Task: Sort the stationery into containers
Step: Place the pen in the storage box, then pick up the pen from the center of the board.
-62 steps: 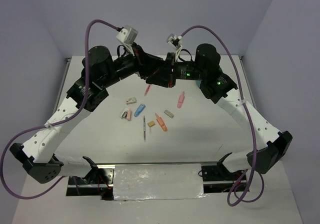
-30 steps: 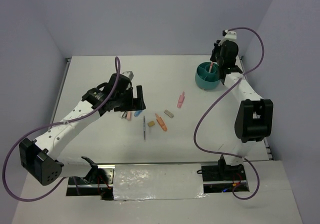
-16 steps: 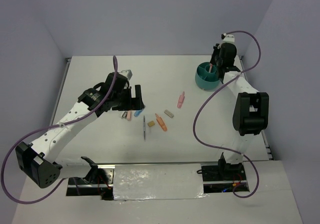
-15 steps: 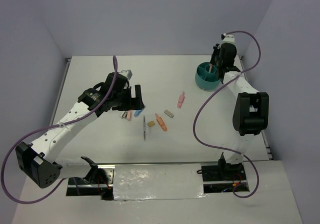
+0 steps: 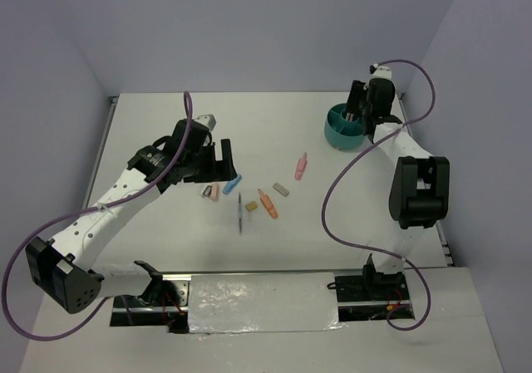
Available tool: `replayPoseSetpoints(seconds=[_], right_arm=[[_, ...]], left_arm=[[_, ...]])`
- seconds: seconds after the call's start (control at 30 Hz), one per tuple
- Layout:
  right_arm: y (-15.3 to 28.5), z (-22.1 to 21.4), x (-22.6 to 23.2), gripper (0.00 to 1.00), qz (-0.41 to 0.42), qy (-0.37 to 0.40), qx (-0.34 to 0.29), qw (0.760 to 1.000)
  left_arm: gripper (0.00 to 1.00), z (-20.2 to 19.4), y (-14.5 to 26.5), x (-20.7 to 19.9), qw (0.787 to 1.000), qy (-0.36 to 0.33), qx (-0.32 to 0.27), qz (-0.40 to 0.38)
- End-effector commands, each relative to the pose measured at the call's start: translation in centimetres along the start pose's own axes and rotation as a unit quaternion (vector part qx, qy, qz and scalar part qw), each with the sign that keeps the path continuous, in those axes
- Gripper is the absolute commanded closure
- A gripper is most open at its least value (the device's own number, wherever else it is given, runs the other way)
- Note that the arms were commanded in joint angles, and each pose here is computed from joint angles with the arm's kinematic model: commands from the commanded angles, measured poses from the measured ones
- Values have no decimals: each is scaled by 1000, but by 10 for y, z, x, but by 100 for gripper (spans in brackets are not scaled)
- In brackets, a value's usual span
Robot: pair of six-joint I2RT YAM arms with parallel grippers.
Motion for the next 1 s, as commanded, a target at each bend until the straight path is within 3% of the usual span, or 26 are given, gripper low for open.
replayPoseSetpoints(seconds=[0.0, 0.1, 0.2, 0.3, 0.37, 0.47, 0.67, 0.87, 0.97], right_arm=[[43, 70, 2, 32, 17, -22, -79, 996], [67, 99, 33, 34, 81, -10, -83, 993], [103, 88, 85, 37, 165, 39, -46, 984], [138, 49, 133, 52, 232, 65, 19, 970], [167, 11, 169, 55, 268, 74, 73, 958], [196, -24, 202, 53, 289, 82, 126, 945], [252, -92, 252, 54, 256, 65, 221, 939], [279, -115, 282, 59, 288, 91, 253, 919], [292, -115, 303, 58, 275, 98, 255, 922]], left_arm=[[1, 9, 9, 5, 999, 15, -26, 20], [1, 14, 6, 16, 996, 38, -33, 68], [1, 18, 0, 29, 990, 66, -31, 118], [1, 24, -1, 34, 985, 92, -38, 142], [1, 29, 2, 34, 984, 96, -50, 143], [1, 31, 6, 36, 982, 99, -61, 151], [1, 26, 15, 50, 972, 119, -67, 191], [1, 9, 25, 63, 968, 128, -62, 207], [1, 6, 33, 68, 964, 136, -73, 215]])
Point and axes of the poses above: each gripper's point midway between its finger pads, its own y axis back along the fingers, its own x axis along the line the jaws close on, z = x × y, the point moved 8 cm from there along y, back along the fingers, and after that the axes turned 8 degrees about y, right-handed, at the moved point
